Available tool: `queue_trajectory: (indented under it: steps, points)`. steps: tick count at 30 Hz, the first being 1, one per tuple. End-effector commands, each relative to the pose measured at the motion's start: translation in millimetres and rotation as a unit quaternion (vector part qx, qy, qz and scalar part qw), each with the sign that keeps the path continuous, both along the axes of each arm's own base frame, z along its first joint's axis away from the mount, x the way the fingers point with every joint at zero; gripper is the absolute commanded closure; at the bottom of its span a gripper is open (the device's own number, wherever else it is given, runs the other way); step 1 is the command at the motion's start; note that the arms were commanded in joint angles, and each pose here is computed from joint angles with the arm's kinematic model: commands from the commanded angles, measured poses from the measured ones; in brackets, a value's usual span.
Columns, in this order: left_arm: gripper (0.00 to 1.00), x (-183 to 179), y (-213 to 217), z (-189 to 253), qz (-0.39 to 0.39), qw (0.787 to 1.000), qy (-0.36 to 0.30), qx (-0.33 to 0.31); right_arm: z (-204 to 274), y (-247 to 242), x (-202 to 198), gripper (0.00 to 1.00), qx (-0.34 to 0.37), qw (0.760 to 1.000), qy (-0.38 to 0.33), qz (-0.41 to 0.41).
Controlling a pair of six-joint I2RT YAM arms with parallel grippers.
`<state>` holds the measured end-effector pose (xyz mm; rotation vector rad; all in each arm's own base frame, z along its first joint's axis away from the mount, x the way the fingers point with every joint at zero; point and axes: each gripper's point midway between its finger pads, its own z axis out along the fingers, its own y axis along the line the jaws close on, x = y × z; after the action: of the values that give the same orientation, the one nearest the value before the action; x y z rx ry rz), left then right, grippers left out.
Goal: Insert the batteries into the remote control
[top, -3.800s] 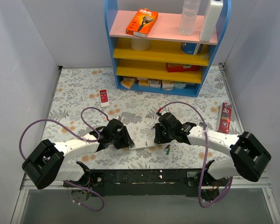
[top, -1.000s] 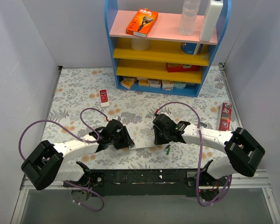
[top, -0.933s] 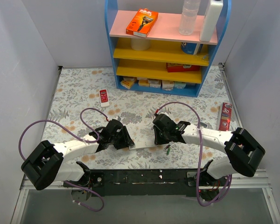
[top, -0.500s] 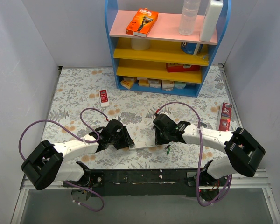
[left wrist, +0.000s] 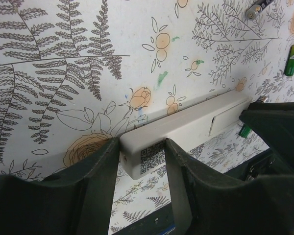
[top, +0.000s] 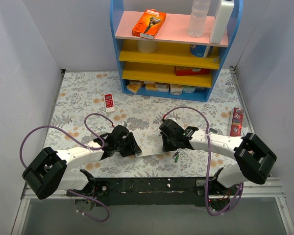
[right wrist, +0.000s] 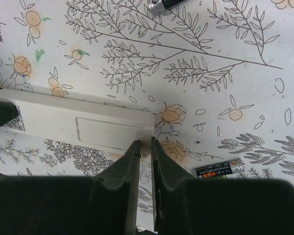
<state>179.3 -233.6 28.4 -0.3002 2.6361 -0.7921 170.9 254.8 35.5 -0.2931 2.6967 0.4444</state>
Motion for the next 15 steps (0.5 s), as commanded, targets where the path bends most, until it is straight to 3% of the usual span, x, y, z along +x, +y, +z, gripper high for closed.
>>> queue_trajectory:
  steps: [1, 15]
  points:
    - [0.58, -23, 12, -22, -0.012, 0.999, 0.043, 0.025, -26, 11, -26, 0.81, -0.014, 0.998, 0.048, 0.027]
    - [0.58, -25, -2, -19, -0.013, 0.999, 0.043, -0.008, -17, 53, -39, 0.82, 0.027, 0.996, 0.056, 0.062]
